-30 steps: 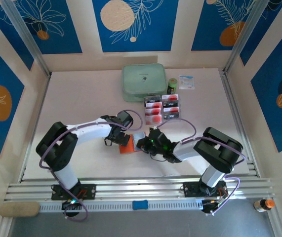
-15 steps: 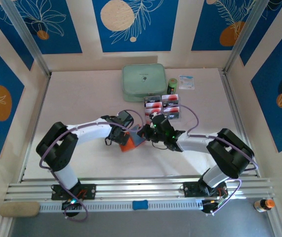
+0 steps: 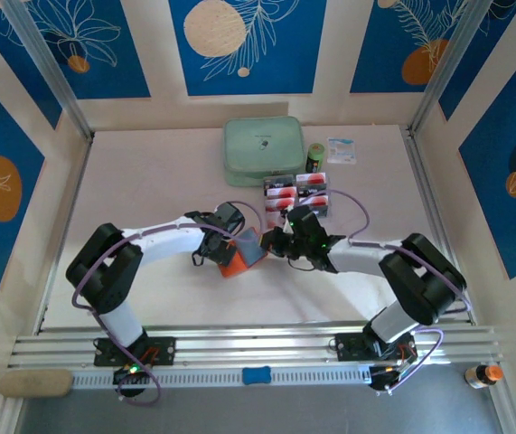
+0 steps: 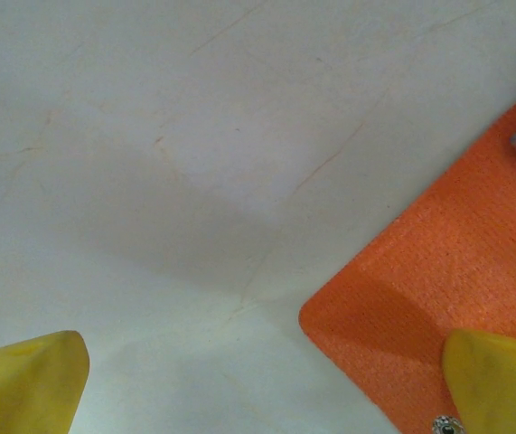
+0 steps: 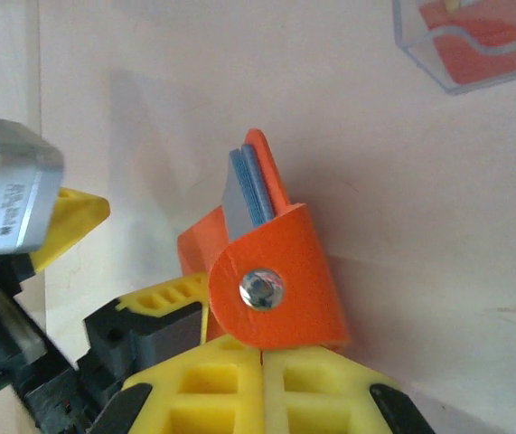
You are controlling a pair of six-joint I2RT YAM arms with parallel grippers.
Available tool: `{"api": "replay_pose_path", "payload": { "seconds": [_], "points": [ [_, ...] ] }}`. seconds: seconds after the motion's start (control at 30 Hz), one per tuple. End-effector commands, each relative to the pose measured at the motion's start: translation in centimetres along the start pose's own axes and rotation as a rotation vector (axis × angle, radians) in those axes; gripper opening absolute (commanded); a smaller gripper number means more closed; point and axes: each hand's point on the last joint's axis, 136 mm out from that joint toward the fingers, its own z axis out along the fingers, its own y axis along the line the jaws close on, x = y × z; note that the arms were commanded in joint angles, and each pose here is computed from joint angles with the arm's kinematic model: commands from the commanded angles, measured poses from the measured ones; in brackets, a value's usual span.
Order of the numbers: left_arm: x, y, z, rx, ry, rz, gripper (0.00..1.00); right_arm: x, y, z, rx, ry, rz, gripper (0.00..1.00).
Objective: Put the credit cards into the card holder
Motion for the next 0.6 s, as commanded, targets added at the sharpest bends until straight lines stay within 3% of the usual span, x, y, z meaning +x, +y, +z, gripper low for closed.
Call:
{"api": "replay_pose_path", "payload": {
  "seconds": [0.0, 0.07, 0.17, 0.43, 0.57],
  "points": [
    [-0.7, 0.3, -0.4, -0.02, -0.012, 0.028, 1.0, -0.2, 0.0, -1.7, 0.007, -0.01, -0.05, 0.0],
    [-0.9, 0.3, -0.6, -0.019, -0.017, 0.033, 1.0, -0.3, 0.2, -2.3, 0.019, -0.016, -0.081, 0.03],
    [-1.3, 0.3, -0.9, -0.016, -0.027, 0.038, 1.0, -0.6, 0.7, -2.8, 0.03, -0.008, -0.137, 0.16],
    [-2.1, 0.2, -1.5, -0.012, -0.042, 0.045, 1.0, -0.9, 1.5, -2.1, 0.078, 0.021, -0.228, 0.56],
    [-2.2, 0.2, -1.6, -0.013, -0.045, 0.049, 1.0, -0.8, 0.5, -1.2, 0.158, 0.034, -0.241, 0.63]
  ]
}}
